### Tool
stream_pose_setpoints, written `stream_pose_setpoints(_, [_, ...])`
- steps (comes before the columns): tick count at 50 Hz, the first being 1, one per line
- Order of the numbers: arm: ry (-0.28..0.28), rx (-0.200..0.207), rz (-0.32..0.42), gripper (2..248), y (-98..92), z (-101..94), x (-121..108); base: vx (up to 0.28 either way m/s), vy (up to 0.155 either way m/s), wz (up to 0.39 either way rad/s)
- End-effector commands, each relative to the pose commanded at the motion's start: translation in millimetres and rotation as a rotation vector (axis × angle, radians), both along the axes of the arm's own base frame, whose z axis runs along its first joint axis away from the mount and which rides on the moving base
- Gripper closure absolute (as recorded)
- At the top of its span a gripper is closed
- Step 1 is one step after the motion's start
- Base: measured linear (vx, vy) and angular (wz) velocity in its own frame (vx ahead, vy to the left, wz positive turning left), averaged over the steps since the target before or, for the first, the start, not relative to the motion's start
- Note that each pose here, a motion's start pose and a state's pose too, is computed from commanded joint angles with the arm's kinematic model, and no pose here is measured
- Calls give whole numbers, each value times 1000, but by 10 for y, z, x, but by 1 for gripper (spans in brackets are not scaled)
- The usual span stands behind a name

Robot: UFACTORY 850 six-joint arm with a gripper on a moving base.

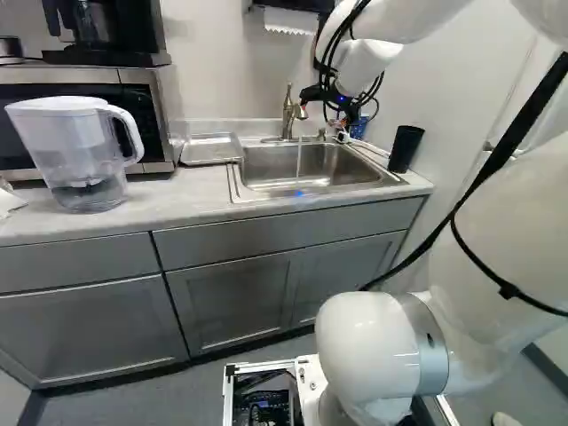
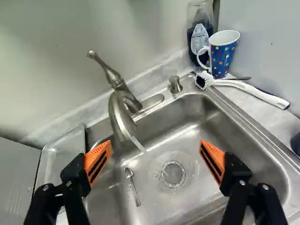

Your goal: Rinse the cup and place it in the tray

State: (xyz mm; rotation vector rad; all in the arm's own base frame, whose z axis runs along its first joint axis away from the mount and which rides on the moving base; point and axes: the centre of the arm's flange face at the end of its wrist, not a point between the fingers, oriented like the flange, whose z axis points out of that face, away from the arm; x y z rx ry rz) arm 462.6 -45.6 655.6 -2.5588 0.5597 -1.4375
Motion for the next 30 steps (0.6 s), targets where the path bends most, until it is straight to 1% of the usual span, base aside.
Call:
stream_pose_setpoints(6, [-26,13,-21,3,-23,20,12,0,0,0])
stream_pose_setpoints(10, [-41,7,-26,3,-36,32,19,0,0,0])
stream_pose_setpoints(16, [-62,-23,-21,3,-55,50,28,0,0,0])
stream_pose_setpoints(30, [-101,-112,-6,3,-113,88,47,0,0,0])
